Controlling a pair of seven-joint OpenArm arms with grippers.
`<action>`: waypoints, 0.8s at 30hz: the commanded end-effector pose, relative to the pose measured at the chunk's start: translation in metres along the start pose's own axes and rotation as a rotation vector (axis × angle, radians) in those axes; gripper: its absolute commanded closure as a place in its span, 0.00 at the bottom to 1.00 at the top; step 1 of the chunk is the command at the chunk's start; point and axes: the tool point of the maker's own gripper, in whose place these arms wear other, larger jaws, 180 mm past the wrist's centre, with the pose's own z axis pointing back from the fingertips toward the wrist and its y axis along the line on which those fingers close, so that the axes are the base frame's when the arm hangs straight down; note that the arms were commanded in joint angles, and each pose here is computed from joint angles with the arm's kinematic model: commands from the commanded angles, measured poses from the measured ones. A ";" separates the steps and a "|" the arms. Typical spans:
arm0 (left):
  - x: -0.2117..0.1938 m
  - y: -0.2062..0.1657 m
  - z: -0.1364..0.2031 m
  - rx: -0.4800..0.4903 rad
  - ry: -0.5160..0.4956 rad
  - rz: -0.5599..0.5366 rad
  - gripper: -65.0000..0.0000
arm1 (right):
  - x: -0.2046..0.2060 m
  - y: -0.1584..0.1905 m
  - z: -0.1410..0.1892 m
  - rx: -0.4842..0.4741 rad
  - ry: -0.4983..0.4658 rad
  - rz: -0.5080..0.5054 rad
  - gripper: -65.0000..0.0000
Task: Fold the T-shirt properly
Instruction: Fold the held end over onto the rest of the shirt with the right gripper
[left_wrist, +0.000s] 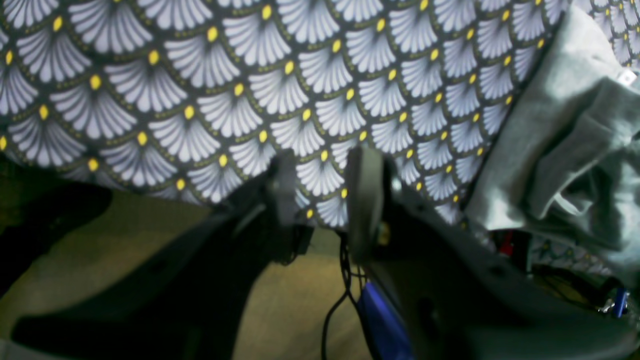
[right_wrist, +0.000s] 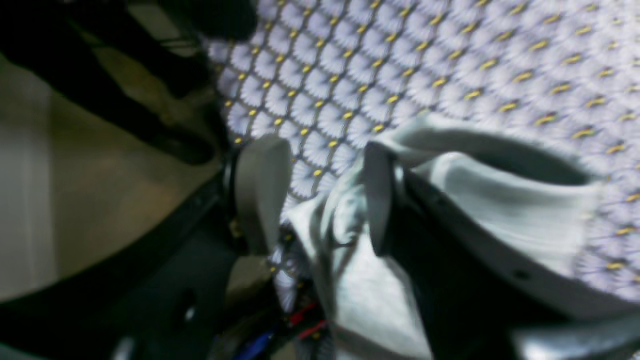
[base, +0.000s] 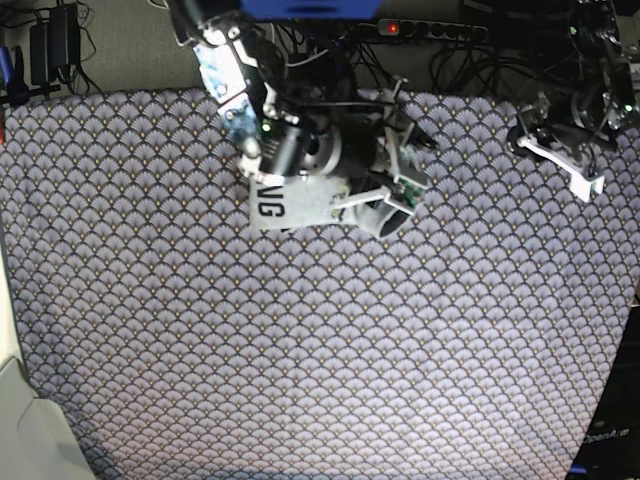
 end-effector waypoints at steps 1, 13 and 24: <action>0.008 0.001 0.005 0.002 -0.025 -0.015 0.73 | 0.027 0.002 0.010 -0.006 -0.095 0.020 0.56; 0.019 0.026 0.019 0.061 -0.067 0.016 0.73 | -0.003 -0.075 0.054 -0.224 -0.052 -0.016 0.63; 0.019 0.036 0.023 0.081 -0.075 0.035 0.72 | -0.035 -0.094 0.062 -0.277 -0.014 -0.131 1.00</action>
